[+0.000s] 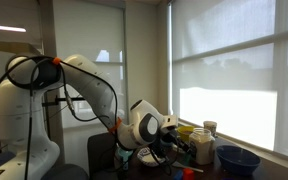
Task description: Pick up the green cylinder and make it stand vertically near the sugar jar, pick up the blue cylinder and make it stand vertically on the table
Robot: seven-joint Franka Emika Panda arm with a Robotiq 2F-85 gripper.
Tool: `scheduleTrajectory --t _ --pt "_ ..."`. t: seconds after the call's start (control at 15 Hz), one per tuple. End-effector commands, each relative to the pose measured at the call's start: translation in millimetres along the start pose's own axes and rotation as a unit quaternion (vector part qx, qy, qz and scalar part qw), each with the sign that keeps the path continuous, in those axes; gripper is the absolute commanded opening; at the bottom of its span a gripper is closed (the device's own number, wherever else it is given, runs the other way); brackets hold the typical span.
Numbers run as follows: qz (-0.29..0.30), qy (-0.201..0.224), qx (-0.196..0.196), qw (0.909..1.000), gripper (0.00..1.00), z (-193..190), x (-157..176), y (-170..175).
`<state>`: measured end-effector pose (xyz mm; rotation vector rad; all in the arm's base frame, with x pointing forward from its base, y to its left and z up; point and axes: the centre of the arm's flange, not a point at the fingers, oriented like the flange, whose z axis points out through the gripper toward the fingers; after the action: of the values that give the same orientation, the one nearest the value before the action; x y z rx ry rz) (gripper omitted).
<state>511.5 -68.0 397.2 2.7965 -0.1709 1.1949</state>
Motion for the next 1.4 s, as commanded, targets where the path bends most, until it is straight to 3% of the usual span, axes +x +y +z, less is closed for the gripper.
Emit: scheduleTrajectory --t 0.0,0.8,1.33 --pt "0.004 0.015 0.008 0.9998 0.08 25.7 -16.0 -15.1" --pt "0.002 -0.005 -0.006 1.0000 0.08 50.1 -26.2 -25.5" --pt "-0.028 0.008 -0.003 0.9996 0.08 58.2 -27.4 -39.3"
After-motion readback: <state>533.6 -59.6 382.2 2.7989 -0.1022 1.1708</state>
